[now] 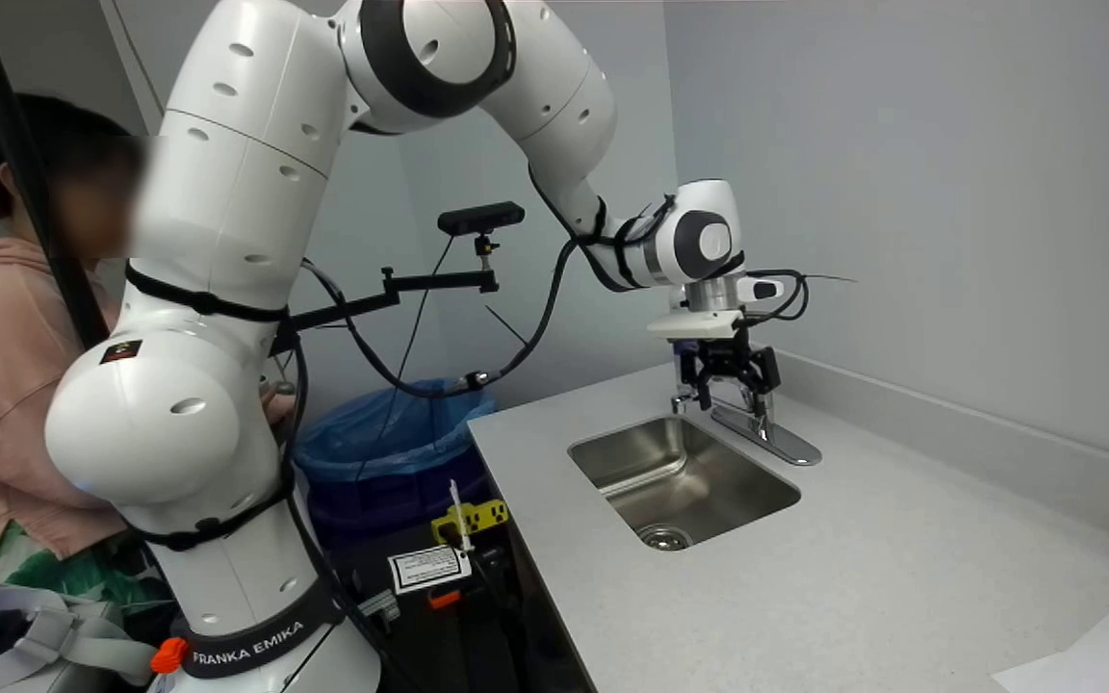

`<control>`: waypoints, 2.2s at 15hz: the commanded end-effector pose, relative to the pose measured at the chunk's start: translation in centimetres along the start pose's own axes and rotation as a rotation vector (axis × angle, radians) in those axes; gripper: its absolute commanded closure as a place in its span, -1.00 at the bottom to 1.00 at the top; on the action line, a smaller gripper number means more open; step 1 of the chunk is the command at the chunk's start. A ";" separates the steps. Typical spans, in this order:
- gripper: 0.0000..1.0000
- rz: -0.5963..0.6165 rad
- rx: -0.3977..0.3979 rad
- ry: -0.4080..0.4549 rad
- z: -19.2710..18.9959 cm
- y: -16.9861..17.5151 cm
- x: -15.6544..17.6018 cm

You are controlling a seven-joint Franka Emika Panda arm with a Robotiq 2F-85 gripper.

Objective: Push the faucet to the left

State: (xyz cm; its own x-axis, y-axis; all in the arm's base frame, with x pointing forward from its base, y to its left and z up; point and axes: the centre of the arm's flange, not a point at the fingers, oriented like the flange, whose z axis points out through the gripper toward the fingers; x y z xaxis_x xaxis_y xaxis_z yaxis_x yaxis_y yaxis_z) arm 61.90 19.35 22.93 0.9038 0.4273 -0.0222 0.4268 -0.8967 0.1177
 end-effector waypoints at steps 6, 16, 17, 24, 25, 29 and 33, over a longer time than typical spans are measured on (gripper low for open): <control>-1.00 -0.083 0.058 -0.009 -0.3 -5.6 1.4; -1.00 -0.112 0.065 0.022 -0.4 -7.3 3.9; -1.00 -0.115 0.067 0.026 -0.5 -7.5 4.2; -1.00 -0.127 0.078 0.059 -1.2 -8.7 6.7; -1.00 -0.128 0.080 0.061 -1.2 -8.9 6.9; -1.00 -0.131 0.087 0.064 -1.3 -9.5 7.7; -1.00 -0.129 0.085 0.048 -1.2 -9.5 7.9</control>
State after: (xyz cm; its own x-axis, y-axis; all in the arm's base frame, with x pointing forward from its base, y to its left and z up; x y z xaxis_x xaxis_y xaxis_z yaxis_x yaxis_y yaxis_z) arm 62.94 29.39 22.73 0.8399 0.5426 -0.0105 0.5419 -0.8374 0.0714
